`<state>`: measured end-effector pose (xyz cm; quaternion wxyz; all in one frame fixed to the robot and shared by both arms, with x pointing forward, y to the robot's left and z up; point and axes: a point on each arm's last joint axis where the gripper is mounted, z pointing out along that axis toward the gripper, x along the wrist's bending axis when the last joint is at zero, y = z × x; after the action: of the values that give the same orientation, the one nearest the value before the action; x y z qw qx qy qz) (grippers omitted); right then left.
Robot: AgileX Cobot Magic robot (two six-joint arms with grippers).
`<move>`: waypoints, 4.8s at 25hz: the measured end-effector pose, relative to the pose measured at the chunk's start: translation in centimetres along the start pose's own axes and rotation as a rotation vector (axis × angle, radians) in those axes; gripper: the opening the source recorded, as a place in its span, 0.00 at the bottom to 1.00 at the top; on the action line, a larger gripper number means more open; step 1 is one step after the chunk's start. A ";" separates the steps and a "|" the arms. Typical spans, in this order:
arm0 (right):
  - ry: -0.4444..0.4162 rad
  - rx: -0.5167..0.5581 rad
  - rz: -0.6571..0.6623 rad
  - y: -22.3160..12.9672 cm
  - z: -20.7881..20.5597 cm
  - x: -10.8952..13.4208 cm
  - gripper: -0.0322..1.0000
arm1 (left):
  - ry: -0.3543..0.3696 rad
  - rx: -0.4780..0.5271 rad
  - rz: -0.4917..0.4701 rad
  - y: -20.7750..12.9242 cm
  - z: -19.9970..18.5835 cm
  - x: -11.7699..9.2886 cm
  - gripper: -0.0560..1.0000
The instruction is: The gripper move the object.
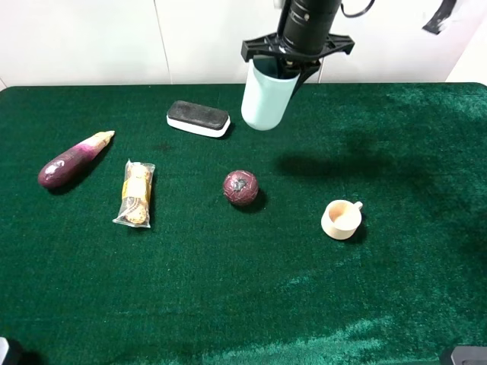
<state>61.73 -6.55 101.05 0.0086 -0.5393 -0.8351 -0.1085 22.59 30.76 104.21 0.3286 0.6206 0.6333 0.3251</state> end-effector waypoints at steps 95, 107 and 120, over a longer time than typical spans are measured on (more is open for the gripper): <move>-0.045 0.191 -0.016 -15.0 8.8 8.5 0.56 | 0.000 0.000 0.000 0.0 0.0 0.0 0.98; -0.032 0.190 -0.009 -15.1 7.4 8.7 0.57 | 0.000 0.000 0.000 0.0 0.0 0.0 0.98; 0.005 0.081 0.023 -15.4 1.2 8.7 0.57 | 0.000 0.000 0.000 0.0 0.0 0.0 0.98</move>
<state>44.27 -4.59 98.39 0.0339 -0.5477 -0.8326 -0.0760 22.59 30.76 104.21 0.3286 0.6206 0.6333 0.3251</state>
